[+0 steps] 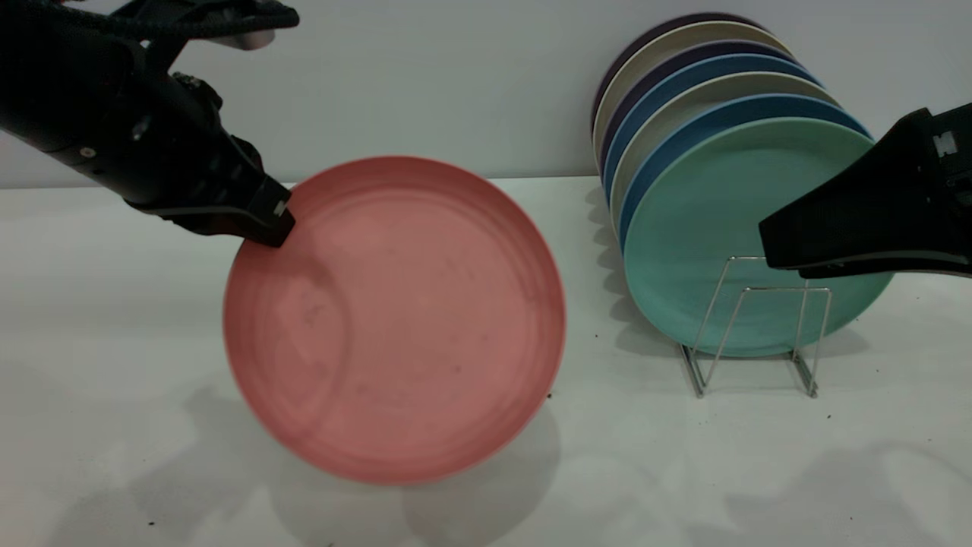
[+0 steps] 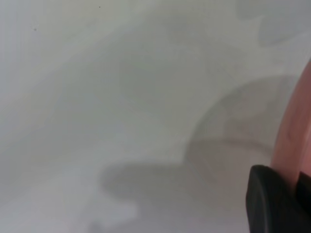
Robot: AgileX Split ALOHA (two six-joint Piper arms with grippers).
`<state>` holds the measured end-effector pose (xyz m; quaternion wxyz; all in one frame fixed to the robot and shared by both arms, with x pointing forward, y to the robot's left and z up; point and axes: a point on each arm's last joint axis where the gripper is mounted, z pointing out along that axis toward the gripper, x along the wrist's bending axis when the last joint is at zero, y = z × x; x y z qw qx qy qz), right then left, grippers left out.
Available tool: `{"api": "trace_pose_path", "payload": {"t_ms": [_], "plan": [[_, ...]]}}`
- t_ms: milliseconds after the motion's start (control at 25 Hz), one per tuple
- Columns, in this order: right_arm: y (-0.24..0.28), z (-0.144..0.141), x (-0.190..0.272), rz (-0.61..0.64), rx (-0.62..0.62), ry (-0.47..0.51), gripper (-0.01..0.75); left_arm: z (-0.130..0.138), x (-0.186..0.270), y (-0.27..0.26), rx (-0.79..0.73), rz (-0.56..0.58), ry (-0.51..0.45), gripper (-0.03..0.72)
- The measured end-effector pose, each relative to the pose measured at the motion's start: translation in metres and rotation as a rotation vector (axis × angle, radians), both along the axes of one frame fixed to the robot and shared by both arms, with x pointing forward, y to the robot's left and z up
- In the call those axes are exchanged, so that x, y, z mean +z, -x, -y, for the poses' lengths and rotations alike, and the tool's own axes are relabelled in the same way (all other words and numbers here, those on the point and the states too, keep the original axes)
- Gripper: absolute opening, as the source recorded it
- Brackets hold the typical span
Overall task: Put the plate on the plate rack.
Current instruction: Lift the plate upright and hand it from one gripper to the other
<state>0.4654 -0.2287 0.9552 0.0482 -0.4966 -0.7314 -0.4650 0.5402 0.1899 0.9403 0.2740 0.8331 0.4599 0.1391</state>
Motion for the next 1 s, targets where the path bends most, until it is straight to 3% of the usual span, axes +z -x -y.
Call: {"api": "trace_pose_path", "payload": {"t_ms": [280, 480, 1000], "plan": [[0.000, 0.000, 0.000, 0.003, -0.001, 0.000, 0.389, 0.010, 0.004, 0.004, -0.010, -0.083, 0.122, 0.017], [0.000, 0.000, 0.000, 0.003, -0.001, 0.000, 0.389, 0.022, 0.019, -0.003, -0.044, -0.061, 0.237, 0.018], [-0.003, 0.002, 0.000, 0.018, -0.026, 0.011, 0.389, 0.034, 0.029, -0.001, -0.173, -0.011, 0.345, 0.018]]}}
